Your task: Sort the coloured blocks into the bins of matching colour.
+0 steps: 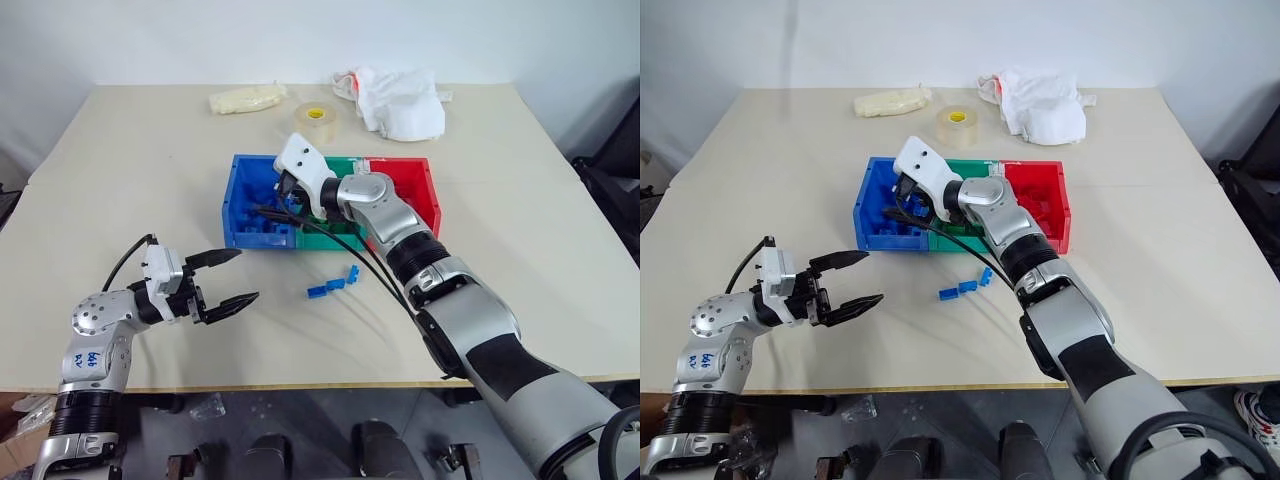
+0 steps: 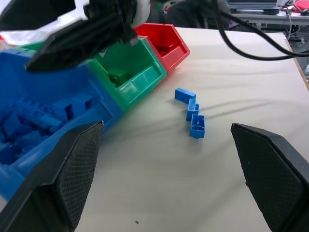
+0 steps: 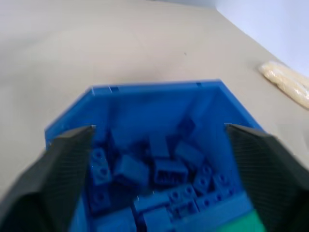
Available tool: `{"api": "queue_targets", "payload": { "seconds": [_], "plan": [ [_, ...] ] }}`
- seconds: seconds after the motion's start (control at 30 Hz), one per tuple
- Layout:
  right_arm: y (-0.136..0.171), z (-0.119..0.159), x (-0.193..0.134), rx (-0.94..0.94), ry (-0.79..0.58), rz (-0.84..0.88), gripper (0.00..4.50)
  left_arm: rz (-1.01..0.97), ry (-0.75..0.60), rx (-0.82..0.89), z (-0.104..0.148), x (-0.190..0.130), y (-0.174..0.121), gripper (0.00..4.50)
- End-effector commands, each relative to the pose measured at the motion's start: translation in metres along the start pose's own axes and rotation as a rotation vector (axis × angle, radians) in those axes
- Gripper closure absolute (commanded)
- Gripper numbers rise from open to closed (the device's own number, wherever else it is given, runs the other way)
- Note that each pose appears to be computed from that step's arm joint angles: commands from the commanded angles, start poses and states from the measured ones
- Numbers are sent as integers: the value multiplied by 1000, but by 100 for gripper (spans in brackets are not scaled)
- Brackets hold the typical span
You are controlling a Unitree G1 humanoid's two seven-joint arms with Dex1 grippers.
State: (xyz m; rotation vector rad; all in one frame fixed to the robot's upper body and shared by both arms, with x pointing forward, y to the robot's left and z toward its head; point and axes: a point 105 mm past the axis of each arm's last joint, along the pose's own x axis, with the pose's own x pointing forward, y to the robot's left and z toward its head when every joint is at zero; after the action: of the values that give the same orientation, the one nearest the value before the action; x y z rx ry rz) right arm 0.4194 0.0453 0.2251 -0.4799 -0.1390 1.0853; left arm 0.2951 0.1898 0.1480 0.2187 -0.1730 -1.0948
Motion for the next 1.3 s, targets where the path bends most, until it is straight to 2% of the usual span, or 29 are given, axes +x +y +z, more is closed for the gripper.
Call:
{"api": "queue_targets", "payload": {
  "seconds": [0.03,0.17,0.27,0.43,0.53,0.7,0.8,0.97,1.3],
  "plan": [
    [-8,26,-16,-51,-111,16,4,-10,-12,29,6,-1,-1,0],
    [3,21,-60,-40,-151,94,4,-18,-9,19,4,0,1,0],
    [16,3,-101,20,-93,135,4,-24,-4,13,3,-1,3,0],
    [38,-26,-176,148,42,124,4,-32,2,5,0,-4,7,0],
    [52,-55,-224,214,214,99,4,-39,9,-2,-2,-5,9,0],
    [63,-86,-261,248,390,74,4,-43,11,-2,-2,-6,10,0],
    [61,-92,-257,246,397,63,4,-44,8,1,-2,-6,10,0],
    [56,-97,-227,259,333,49,4,-46,-1,11,2,-6,9,0],
    [55,-119,-168,277,264,54,4,-97,-44,-20,9,-19,-14,0]
  ]
}}
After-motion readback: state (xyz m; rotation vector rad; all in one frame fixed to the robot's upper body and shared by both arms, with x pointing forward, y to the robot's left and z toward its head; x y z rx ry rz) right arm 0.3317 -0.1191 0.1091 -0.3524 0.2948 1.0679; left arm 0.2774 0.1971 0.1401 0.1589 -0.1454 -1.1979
